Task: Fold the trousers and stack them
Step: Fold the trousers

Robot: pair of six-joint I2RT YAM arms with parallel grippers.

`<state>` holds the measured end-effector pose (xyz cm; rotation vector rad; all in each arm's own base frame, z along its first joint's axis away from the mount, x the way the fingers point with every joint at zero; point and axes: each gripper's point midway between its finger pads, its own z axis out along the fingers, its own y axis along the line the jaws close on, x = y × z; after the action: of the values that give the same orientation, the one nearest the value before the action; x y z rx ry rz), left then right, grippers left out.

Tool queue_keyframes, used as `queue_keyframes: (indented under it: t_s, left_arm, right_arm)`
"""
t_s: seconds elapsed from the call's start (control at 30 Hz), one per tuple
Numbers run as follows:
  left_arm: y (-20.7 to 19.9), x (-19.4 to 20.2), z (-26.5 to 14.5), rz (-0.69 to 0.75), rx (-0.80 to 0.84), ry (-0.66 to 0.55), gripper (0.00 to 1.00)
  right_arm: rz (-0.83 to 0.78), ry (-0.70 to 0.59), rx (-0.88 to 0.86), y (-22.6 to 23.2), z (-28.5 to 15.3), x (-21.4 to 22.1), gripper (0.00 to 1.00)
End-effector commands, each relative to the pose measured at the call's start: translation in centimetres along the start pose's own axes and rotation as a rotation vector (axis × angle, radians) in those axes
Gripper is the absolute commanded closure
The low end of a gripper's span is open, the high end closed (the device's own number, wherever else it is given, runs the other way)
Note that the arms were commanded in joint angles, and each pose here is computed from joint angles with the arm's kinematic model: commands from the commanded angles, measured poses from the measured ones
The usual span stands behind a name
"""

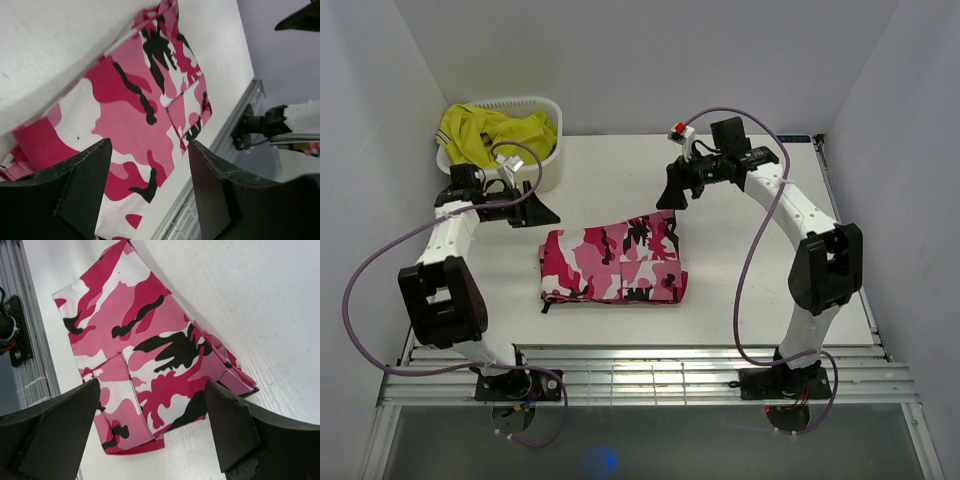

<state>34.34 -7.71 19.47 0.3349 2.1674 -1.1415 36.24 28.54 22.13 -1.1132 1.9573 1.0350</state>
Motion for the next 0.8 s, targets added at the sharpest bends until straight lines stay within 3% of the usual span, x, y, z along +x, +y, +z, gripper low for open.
queue_keyframes:
  t_s: [0.0,0.03,0.1,0.13,0.4,0.5,0.53,0.63,0.67,0.77]
  left_arm:
    - [0.1,1.9,2.1,-0.2,0.118,0.022,0.27]
    - [1.1,1.9,2.7,-0.18,0.099,0.008,0.27]
    - [2.8,4.2,3.8,-0.329,0.068,0.03,0.27]
    - [6.4,6.9,5.6,-0.448,0.017,0.071,0.28]
    - [11.3,9.2,7.9,-0.574,-0.045,0.118,0.3]
    - [10.6,7.1,7.2,-0.496,-0.035,0.115,0.29]
    - [10.1,6.4,6.8,-0.405,-0.02,0.118,0.28]
    - [6.5,4.8,4.6,-0.3,0.037,0.148,0.27]
    - [5.7,4.9,4.1,-0.224,0.051,0.158,0.27]
    - [3.2,5.8,2.0,-0.185,0.043,0.193,0.27]
  right_arm:
    - [0.183,0.004,-0.119,-1.1,2.9,1.7,0.1]
    - [0.272,0.015,-0.174,-1.0,3.9,2.9,0.1]
    - [0.34,0.027,-0.192,-1.7,5.5,5.0,0.1]
    - [0.454,0.084,-0.161,-3.4,7.4,9.4,0.1]
    - [0.53,0.119,-0.071,-7.2,8.4,13.9,0.09]
    - [0.487,0.086,-0.072,-6.6,6.6,11.6,0.09]
    - [0.469,0.085,-0.076,-5.9,6.0,10.8,0.09]
    - [0.366,0.077,-0.11,-2.9,3.6,8.4,0.09]
    - [0.343,0.076,-0.118,-1.9,3.1,8.1,0.09]
    - [0.241,0.104,-0.131,1.8,2.6,7.8,0.09]
